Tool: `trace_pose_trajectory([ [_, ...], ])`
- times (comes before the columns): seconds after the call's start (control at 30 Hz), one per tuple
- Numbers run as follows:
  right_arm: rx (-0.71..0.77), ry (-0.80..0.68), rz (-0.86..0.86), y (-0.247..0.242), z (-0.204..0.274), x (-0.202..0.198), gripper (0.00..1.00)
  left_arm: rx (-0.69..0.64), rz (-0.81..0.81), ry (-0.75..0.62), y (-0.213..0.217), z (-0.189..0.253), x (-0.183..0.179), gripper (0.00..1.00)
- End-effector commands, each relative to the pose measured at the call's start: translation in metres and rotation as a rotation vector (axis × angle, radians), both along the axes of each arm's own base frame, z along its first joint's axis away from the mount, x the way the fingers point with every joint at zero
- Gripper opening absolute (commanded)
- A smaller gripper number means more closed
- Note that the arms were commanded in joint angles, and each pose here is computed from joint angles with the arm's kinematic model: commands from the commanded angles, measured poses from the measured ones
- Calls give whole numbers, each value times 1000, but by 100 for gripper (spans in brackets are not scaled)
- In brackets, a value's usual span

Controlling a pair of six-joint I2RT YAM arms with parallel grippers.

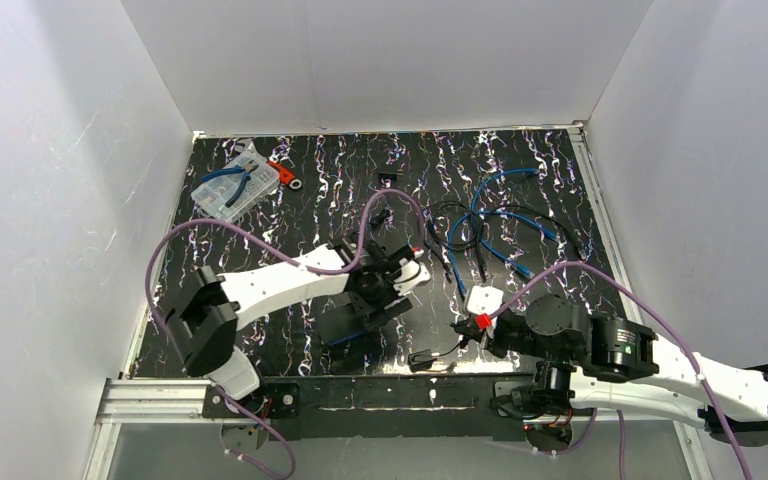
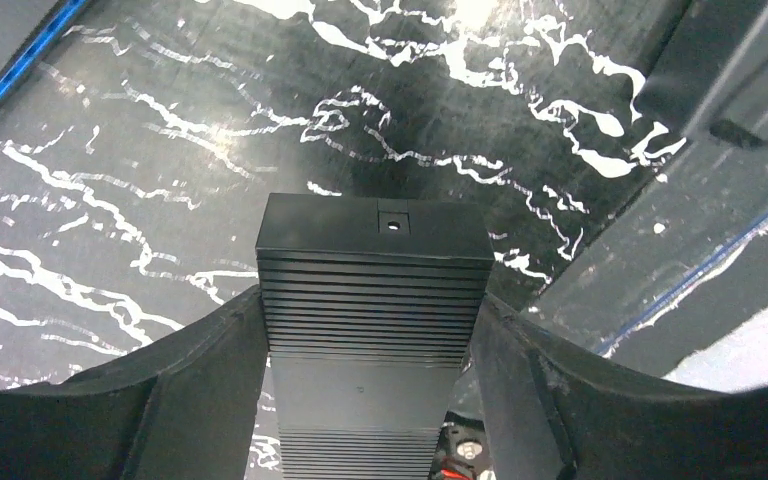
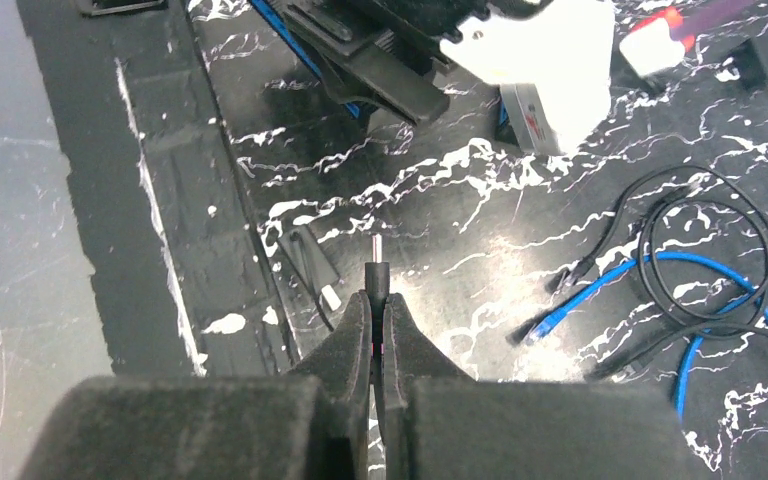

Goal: Insert the plug into the switch port
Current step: Place the switch port at the center of the board.

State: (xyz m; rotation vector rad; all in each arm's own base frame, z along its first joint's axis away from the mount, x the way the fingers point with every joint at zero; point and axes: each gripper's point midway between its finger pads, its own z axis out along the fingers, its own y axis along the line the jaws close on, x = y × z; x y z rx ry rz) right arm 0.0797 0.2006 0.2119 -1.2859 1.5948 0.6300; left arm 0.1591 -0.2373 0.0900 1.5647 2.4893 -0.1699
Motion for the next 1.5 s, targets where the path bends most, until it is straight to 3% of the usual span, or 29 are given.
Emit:
trace_pose_trajectory([
  [0.0,4,17,79,-3,13,-14,1,15,-29,-32,-12,-17,4,0],
  [0.3,63,5,95,-9,26,-18,1,-19,-30,-40,-33,-40,14,0],
  [0.43,65,2,95,-10,25,-18,1,-21,-34,1,-37,-48,9,23],
  [0.7,69,-6,80,-10,27,-15,1,-23,-46,22,-38,-56,5,45],
  [0.73,68,-5,80,-10,27,-15,1,-23,-45,17,-38,-55,6,52],
  [0.8,68,-7,80,-10,28,-15,1,-33,-46,11,-40,-53,7,95],
  [0.83,70,-5,78,-10,29,-15,1,-38,-48,10,-41,-52,7,98],
  [1.0,83,-5,71,-11,33,-15,1,-63,-39,-33,-44,-37,14,98],
  [1.2,95,-11,63,-12,39,-13,1,-139,51,-151,-45,14,28,98],
  [1.47,77,-23,62,-4,34,-10,1,-310,300,-71,-24,49,-10,98],
])
